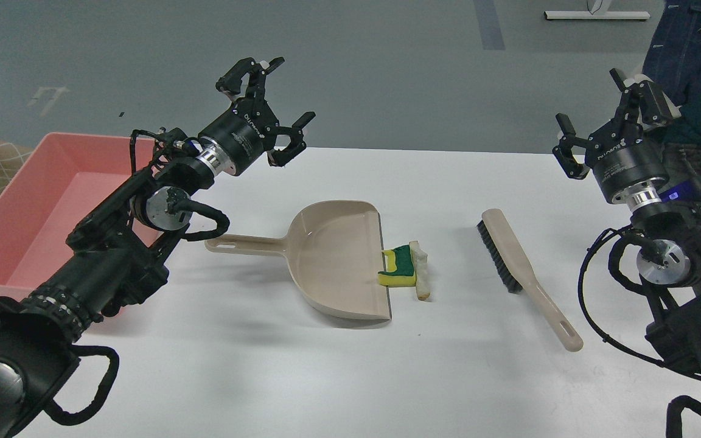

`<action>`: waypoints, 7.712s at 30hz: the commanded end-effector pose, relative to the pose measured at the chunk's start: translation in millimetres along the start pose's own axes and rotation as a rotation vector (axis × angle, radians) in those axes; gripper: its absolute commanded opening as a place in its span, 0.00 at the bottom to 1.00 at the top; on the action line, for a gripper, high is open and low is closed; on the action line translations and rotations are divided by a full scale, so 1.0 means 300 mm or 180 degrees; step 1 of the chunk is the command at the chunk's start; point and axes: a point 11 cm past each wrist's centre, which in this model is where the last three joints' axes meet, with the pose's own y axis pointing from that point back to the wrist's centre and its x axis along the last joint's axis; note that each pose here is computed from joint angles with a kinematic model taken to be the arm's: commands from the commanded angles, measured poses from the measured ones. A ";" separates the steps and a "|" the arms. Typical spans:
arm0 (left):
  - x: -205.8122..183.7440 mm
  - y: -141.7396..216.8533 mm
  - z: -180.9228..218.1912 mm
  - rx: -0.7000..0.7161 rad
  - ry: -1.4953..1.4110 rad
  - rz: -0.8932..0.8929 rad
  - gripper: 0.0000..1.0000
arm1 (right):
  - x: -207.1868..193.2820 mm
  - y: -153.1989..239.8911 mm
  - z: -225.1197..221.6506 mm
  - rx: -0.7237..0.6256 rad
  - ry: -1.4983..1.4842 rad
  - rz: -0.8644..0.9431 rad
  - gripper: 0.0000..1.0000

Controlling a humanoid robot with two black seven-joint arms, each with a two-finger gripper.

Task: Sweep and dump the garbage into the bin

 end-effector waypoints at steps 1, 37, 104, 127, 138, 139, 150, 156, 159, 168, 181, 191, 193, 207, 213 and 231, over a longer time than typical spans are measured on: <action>-0.015 -0.007 0.015 -0.0027 -0.0079 0.0022 0.98 | -0.003 -0.006 -0.010 0.0020 0.0007 -0.0009 1.00; 0.088 0.096 0.158 -0.0993 0.0079 0.0195 0.98 | -0.011 -0.042 -0.060 0.0068 0.0091 -0.0060 1.00; 0.006 0.233 0.142 -0.0634 -0.0646 0.0428 0.99 | 0.001 -0.031 -0.054 0.0046 0.0146 -0.0002 1.00; -0.107 0.704 0.048 0.0457 -0.2502 0.0132 0.99 | 0.028 -0.009 -0.054 0.0034 0.0168 0.0094 1.00; -0.107 0.780 -0.137 0.0724 -0.2714 0.0238 0.99 | 0.029 -0.007 -0.047 0.0024 0.0159 0.0097 1.00; -0.114 0.784 -0.160 0.0746 -0.2700 0.0232 0.99 | 0.031 -0.006 -0.050 0.0028 0.0162 0.0102 1.00; -0.038 0.793 -0.282 0.0886 -0.2545 0.0545 0.99 | 0.037 0.001 -0.045 0.0015 0.0163 0.0116 1.00; -0.038 0.776 -0.340 0.0928 -0.2455 0.0559 0.99 | 0.046 0.011 -0.040 -0.0002 0.0168 0.0136 1.00; -0.047 0.748 -0.339 0.0844 -0.2436 0.0588 0.99 | 0.047 0.011 -0.041 0.0002 0.0167 0.0138 1.00; -0.031 0.692 -0.378 0.0893 -0.2511 0.0599 0.98 | 0.050 0.012 -0.044 0.0003 0.0176 0.0142 1.00; 0.025 0.662 -0.400 0.0921 -0.2531 0.0767 0.98 | 0.053 0.015 -0.045 0.0008 0.0167 0.0150 1.00; 0.044 0.641 -0.403 0.0889 -0.2543 0.0865 0.96 | 0.052 0.014 -0.047 0.0015 0.0166 0.0148 1.00; 0.043 0.629 -0.407 0.0896 -0.2557 0.0841 0.91 | 0.052 0.015 -0.051 0.0020 0.0175 0.0143 1.00; 0.050 0.620 -0.416 0.0927 -0.2581 0.0830 0.59 | 0.055 0.017 -0.051 0.0017 0.0178 0.0148 1.00; 0.048 0.619 -0.418 0.0933 -0.2570 0.0802 0.32 | 0.054 0.017 -0.050 0.0013 0.0180 0.0145 1.00; 0.049 0.614 -0.406 0.0927 -0.2599 0.0805 0.00 | 0.115 0.077 -0.149 -0.0175 0.0716 0.0045 1.00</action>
